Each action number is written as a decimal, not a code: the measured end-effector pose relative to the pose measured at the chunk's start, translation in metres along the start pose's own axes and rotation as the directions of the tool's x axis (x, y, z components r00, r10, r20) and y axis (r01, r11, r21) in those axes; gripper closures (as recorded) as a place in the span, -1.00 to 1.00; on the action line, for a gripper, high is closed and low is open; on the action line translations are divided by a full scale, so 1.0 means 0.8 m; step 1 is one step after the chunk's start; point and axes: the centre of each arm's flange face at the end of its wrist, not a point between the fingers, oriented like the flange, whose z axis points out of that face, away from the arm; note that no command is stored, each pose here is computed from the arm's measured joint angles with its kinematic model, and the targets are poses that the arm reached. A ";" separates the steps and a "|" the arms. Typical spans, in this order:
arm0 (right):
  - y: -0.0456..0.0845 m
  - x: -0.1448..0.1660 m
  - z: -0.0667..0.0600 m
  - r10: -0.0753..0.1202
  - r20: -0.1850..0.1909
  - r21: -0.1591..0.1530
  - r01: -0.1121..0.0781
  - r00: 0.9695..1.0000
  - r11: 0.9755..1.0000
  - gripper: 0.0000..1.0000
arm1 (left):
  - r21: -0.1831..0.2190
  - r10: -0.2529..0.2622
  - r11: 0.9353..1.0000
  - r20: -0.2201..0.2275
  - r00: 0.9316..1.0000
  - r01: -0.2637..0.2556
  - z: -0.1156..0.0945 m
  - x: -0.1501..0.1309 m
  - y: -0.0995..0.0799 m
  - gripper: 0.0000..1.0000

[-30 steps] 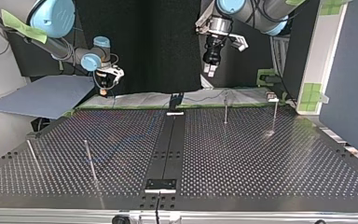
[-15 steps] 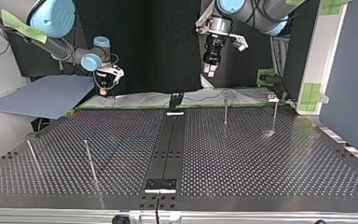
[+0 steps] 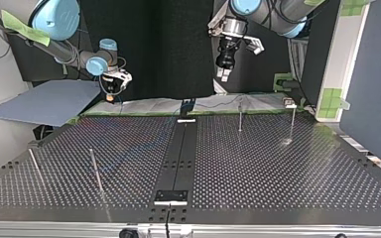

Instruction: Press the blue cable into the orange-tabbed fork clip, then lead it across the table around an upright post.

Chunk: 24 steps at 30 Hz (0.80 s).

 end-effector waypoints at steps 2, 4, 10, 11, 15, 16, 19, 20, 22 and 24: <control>0.000 0.000 0.000 0.000 0.000 0.000 0.000 1.000 1.000 1.00 | 0.000 0.000 1.000 0.000 1.000 0.000 0.000 0.000 0.000 -0.96; 0.000 0.000 0.000 0.000 0.000 0.000 0.000 1.000 1.000 1.00 | 0.000 0.000 1.000 0.000 1.000 0.000 0.000 0.000 0.000 -0.96; 0.000 0.000 0.000 0.000 0.000 0.000 0.000 1.000 1.000 1.00 | 0.000 0.000 1.000 0.000 1.000 0.000 0.000 0.000 0.000 -0.96; 0.000 0.000 0.000 0.000 0.000 0.000 0.000 1.000 1.000 1.00 | 0.000 0.000 1.000 0.000 1.000 0.000 0.000 0.000 0.000 -0.96; 0.000 0.000 0.000 0.000 0.000 0.000 0.000 1.000 1.000 1.00 | 0.000 0.000 1.000 0.000 1.000 0.000 0.000 0.000 0.000 -0.96; 0.000 0.000 0.000 0.000 0.000 0.000 0.000 1.000 1.000 1.00 | 0.000 0.000 1.000 0.000 1.000 0.000 0.000 0.000 0.000 -0.96; 0.000 0.000 0.000 0.000 0.000 0.000 0.000 1.000 1.000 1.00 | 0.000 0.000 1.000 0.000 1.000 0.000 0.000 0.000 0.000 -0.96; 0.000 0.000 0.000 0.000 0.000 0.000 0.000 1.000 1.000 1.00 | 0.000 0.000 1.000 0.000 1.000 0.000 0.000 0.000 0.000 -0.96; 0.000 0.000 0.000 0.000 0.000 0.000 0.000 1.000 1.000 1.00 | 0.000 0.000 1.000 0.000 1.000 0.000 0.000 0.000 0.000 -0.96; 0.000 0.000 0.000 0.000 0.000 0.000 0.000 1.000 1.000 1.00 | 0.000 0.000 1.000 0.000 1.000 0.000 0.000 0.000 0.000 -0.96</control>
